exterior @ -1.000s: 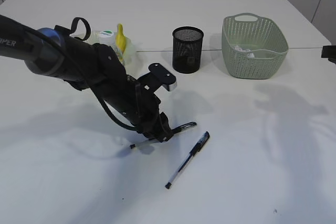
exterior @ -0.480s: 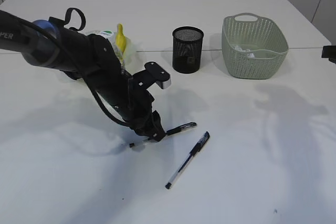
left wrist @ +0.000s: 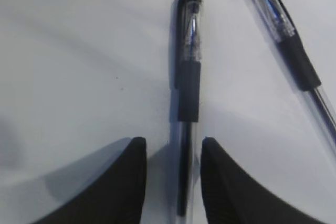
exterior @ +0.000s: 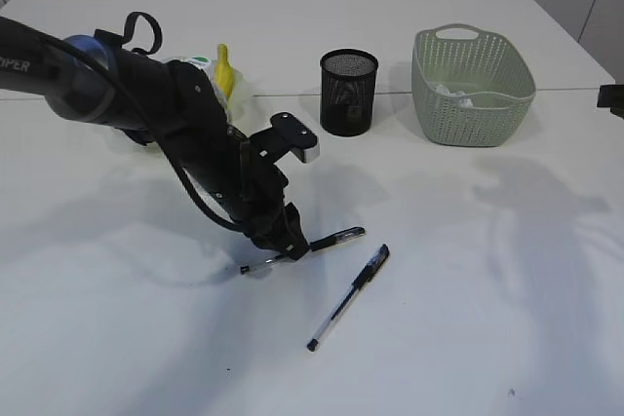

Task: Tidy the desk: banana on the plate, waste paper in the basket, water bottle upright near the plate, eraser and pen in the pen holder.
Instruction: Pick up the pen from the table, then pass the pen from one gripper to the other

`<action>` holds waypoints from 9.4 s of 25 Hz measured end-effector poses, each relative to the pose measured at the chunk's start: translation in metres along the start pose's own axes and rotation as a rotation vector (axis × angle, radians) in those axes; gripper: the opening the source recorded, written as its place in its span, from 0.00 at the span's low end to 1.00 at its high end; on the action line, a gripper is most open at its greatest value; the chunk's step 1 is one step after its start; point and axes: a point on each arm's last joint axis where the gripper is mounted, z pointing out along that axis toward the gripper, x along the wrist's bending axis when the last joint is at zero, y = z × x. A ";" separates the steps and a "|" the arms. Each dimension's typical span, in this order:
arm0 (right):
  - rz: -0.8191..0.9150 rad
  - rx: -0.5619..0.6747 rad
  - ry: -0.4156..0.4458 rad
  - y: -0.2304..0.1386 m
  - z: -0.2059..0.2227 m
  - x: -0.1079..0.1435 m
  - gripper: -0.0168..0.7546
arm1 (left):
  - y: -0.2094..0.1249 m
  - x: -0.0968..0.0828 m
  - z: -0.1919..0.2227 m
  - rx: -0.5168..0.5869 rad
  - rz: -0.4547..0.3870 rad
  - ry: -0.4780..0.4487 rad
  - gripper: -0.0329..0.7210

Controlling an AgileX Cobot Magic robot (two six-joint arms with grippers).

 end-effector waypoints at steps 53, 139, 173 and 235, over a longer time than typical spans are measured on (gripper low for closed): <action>0.000 0.000 0.000 0.000 0.000 0.000 0.41 | -0.003 -0.024 0.007 0.168 0.158 -0.090 0.37; 0.004 0.000 0.000 0.000 0.000 0.000 0.41 | 0.047 -0.023 0.021 -0.018 0.152 -0.060 0.07; 0.004 0.000 0.000 0.000 0.000 0.000 0.41 | 0.124 -0.005 -0.024 -0.526 -0.073 0.104 0.07; 0.004 -0.005 -0.001 0.000 0.000 0.000 0.41 | 0.171 -0.002 -0.065 -0.855 -0.056 0.403 0.07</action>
